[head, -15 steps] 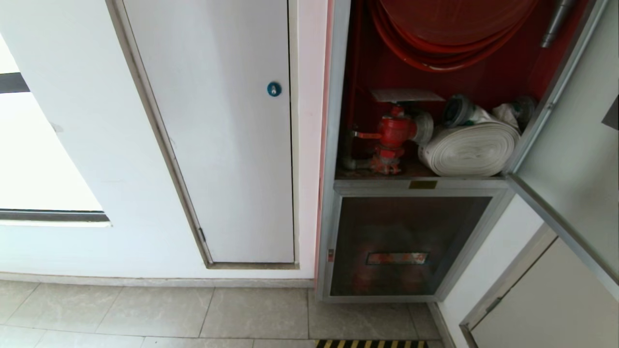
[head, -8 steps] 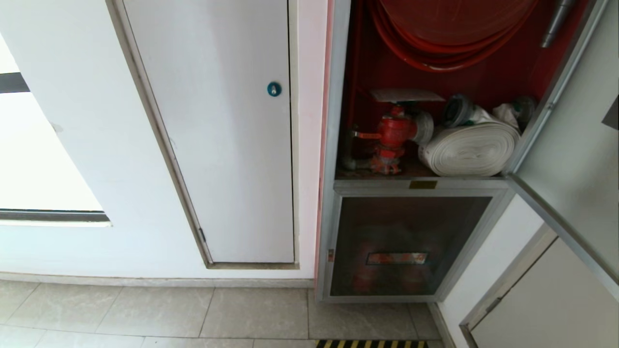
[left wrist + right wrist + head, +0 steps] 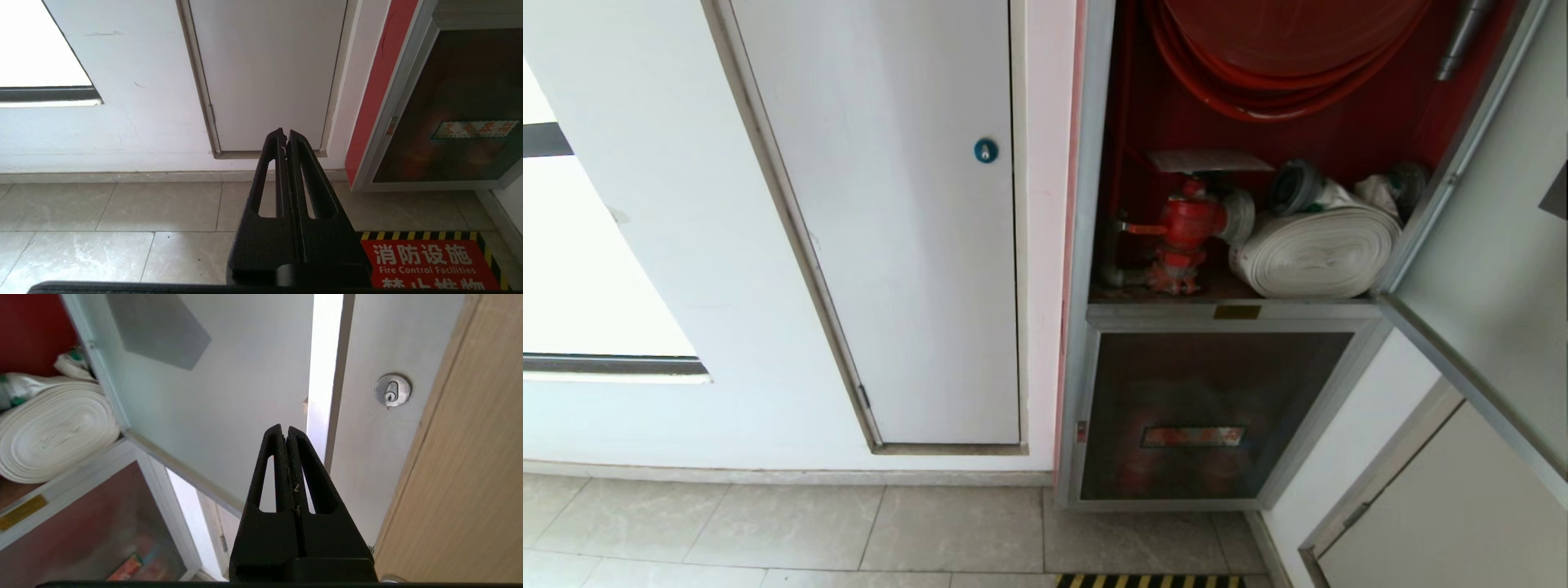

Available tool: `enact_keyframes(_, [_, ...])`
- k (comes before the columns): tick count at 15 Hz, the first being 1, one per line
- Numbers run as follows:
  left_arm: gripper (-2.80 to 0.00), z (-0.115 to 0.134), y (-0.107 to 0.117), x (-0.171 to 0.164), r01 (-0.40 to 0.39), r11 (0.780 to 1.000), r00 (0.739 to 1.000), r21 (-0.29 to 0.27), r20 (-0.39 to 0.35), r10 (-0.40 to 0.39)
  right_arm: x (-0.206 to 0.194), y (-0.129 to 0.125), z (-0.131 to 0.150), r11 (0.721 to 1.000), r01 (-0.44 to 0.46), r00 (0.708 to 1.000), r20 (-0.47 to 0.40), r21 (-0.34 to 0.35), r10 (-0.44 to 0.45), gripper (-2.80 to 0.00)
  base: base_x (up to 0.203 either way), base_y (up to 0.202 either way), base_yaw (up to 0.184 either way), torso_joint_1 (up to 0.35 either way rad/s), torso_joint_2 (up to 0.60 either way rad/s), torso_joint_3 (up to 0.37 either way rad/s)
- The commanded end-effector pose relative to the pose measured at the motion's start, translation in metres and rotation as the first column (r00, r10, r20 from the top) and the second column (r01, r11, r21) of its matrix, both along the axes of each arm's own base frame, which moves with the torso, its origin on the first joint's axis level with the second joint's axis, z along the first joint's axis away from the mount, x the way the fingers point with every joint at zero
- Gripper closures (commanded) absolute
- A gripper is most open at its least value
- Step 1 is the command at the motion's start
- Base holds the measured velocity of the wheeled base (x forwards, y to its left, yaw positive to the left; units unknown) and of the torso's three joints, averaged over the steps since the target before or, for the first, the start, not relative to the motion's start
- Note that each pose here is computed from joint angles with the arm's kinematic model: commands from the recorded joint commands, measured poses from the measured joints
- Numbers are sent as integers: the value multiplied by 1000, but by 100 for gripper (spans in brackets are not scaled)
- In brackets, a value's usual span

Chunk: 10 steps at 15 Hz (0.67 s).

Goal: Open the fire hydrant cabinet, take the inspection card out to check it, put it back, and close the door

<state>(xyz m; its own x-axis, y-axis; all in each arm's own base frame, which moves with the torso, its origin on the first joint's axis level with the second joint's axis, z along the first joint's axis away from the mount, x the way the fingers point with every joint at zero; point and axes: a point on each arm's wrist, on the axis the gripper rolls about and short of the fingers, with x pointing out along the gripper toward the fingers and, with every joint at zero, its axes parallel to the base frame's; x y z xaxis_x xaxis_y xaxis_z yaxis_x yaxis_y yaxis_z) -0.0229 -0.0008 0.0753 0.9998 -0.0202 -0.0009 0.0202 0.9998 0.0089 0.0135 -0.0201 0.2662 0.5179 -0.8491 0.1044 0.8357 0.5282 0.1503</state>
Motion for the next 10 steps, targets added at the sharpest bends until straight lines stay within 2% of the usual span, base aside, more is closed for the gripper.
enact_keyframes(1, [0, 0, 0, 0, 0, 1000, 1000, 2, -1, 0, 13, -8, 3, 999, 33, 999, -37, 23, -32, 0, 0, 0, 0, 0, 0, 0])
enact_keyframes(3, [0, 0, 0, 0, 0, 1000, 1000, 0, -1, 0, 24, -16, 8, 998, 51, 998, -30, 42, -50, 0, 0, 0, 0, 0, 0, 0])
enact_keyframes(6, [0, 0, 0, 0, 0, 1000, 1000, 0, -1, 0, 38, -31, 18, 994, 108, 994, 14, 19, -108, 0, 0, 0, 0, 0, 0, 0])
enact_keyframes(10, [0, 0, 0, 0, 0, 1000, 1000, 0, -1, 0, 50, -50, 23, 986, 165, 986, 4, 35, -165, 0, 0, 0, 0, 0, 0, 0])
